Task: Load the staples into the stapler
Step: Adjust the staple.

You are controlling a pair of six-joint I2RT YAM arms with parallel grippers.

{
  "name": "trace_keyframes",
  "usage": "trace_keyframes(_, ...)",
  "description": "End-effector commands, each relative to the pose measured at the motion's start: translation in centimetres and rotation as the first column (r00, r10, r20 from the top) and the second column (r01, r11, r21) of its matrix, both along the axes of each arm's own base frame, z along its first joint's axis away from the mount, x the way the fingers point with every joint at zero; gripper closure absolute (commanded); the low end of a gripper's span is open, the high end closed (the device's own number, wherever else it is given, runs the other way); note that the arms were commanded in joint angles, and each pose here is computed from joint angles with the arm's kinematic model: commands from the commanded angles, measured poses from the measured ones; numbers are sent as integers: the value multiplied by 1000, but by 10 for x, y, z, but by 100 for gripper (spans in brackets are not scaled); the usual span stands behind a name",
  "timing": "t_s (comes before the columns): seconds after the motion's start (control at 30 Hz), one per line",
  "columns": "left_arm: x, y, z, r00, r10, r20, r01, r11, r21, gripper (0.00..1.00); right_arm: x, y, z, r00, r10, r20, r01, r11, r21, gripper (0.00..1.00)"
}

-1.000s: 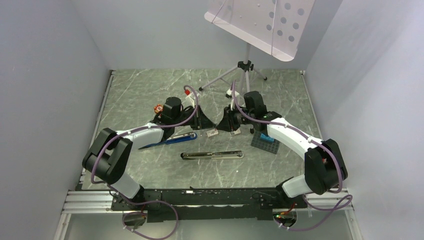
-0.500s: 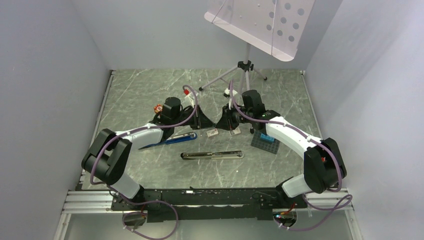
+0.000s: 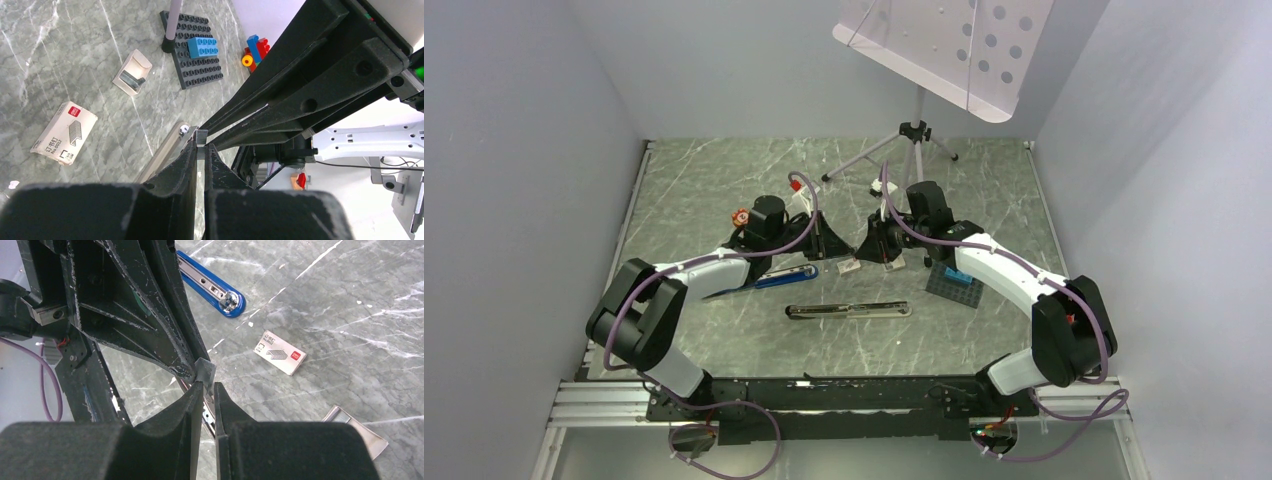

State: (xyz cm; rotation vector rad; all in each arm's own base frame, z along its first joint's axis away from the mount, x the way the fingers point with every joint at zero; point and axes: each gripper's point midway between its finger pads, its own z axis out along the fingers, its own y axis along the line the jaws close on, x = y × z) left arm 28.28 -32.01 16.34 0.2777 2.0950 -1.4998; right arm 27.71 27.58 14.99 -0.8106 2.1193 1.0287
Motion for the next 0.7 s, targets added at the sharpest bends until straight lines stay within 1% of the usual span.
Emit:
trace_keyframes(0.0, 3, 1, 23, 997, 10, 71, -7, 999, -44, 90, 7, 6, 16, 998, 14, 56, -16, 1000, 20, 83)
trace_keyframes(0.2, 3, 0, 23, 997, 7, 73, -4, 999, -47, 90, 7, 9, 16, 998, 20, 56, -21, 1000, 23, 87)
trace_keyframes(0.57, 2, 0, 24, 997, 1, 76, 3, 999, -51, 90, 11, 11, 15, 999, 4, 54, -5, 1000, 20, 84)
trace_keyframes(0.67, 2, 0, 25, 997, 1, 78, 3, 999, -52, 90, 12, 10, 15, 999, 3, 55, -4, 1000, 21, 90)
